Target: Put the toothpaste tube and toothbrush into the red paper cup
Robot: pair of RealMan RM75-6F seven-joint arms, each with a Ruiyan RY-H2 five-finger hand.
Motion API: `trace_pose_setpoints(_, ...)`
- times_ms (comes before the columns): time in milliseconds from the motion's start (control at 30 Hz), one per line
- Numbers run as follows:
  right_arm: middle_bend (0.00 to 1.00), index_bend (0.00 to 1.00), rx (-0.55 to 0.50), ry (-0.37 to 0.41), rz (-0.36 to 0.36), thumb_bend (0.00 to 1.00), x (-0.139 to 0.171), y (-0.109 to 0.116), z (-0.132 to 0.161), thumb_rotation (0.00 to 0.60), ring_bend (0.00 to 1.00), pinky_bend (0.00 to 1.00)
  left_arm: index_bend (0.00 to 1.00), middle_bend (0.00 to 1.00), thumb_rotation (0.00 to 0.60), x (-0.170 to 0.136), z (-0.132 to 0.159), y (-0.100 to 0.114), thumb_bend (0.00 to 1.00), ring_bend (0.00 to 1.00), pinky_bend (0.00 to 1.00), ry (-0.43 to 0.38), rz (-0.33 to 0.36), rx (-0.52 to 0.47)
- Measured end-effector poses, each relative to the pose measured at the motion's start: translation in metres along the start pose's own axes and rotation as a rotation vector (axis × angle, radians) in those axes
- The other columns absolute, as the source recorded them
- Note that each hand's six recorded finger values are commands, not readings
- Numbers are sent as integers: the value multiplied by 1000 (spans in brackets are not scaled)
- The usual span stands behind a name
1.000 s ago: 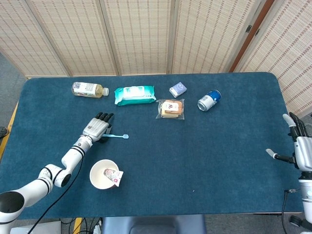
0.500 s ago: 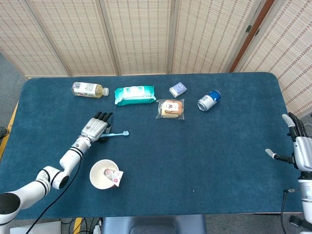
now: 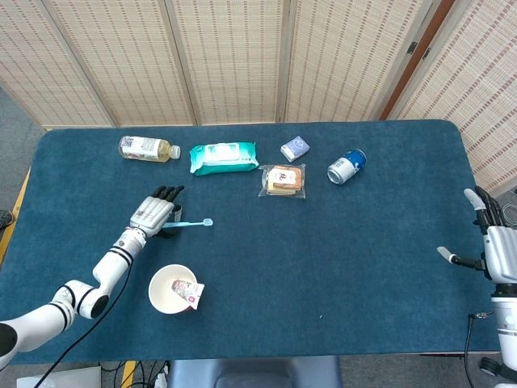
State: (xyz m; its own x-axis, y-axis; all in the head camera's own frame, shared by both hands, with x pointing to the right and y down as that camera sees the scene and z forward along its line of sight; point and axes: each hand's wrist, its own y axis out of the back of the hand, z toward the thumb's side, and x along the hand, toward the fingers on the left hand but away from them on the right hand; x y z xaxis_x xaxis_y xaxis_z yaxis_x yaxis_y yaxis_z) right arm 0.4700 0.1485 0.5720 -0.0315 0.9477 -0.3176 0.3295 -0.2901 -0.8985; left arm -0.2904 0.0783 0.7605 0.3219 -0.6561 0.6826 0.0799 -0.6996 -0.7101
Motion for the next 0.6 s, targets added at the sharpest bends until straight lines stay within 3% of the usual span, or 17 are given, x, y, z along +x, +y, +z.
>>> trace_pose_setpoints(267, 24, 54, -5, 9, 5, 0, -1, -2, 4, 600, 26, 366, 561, 0, 600, -15, 4, 10, 396, 0, 0, -20, 32, -38)
trace_pose_setpoints(600, 24, 54, -11, 19, 5, 0, -2, -3, 7, 600, 26, 366, 556, 0, 600, -34, 10, 31, 403, 0, 0, -26, 58, -153)
